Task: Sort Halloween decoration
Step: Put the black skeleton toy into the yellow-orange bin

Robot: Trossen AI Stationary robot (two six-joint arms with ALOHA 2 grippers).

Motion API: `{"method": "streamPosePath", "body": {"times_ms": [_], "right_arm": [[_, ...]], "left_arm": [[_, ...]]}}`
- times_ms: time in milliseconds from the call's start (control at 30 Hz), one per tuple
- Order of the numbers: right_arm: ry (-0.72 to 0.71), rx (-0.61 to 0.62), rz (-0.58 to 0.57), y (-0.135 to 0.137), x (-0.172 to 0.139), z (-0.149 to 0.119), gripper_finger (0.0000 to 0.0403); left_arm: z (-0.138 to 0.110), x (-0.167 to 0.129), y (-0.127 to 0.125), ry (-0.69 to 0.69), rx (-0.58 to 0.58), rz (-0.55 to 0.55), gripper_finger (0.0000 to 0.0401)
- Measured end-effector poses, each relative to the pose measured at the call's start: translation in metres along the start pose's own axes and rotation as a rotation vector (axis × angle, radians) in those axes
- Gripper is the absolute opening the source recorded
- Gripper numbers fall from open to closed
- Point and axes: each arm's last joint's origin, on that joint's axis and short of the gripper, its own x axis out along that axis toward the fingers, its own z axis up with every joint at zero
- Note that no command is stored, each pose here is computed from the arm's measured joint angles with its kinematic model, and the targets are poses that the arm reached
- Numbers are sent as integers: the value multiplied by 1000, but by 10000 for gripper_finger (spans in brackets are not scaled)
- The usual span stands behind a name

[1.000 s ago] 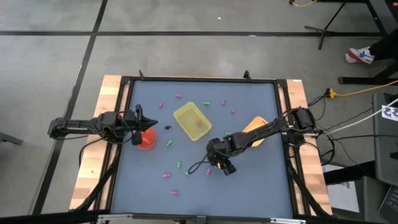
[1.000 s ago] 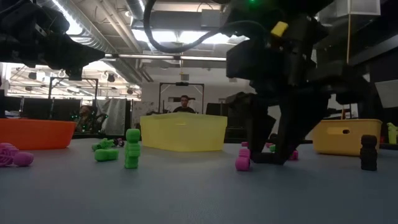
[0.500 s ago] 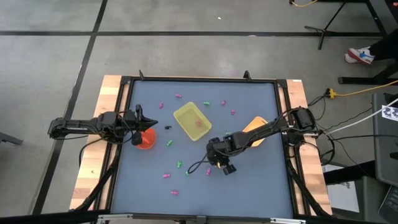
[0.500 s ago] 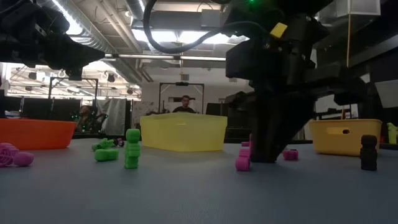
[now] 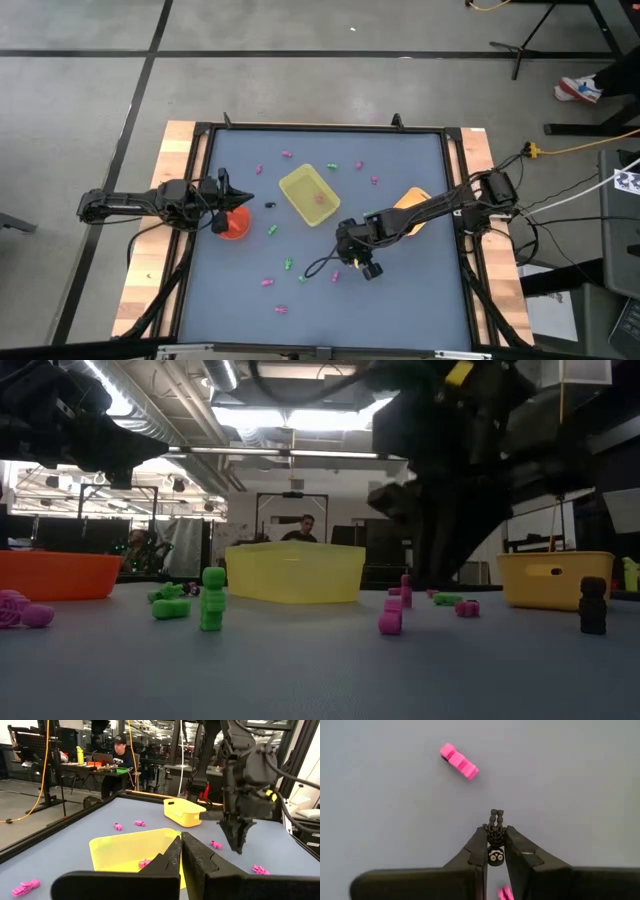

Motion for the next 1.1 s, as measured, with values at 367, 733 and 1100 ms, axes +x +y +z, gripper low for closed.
{"method": "streamPosePath", "body": {"times_ms": [367, 733, 1100], "right_arm": [[181, 12, -106, 13, -77, -27, 42], [587, 143, -348, 20, -116, -69, 44], [640, 128, -378, 20, -118, -73, 74]], "left_arm": [[0, 0, 0, 0, 0, 1, 0], [0, 0, 0, 0, -2, 3, 0], [0, 0, 0, 0, -6, 4, 0]]}}
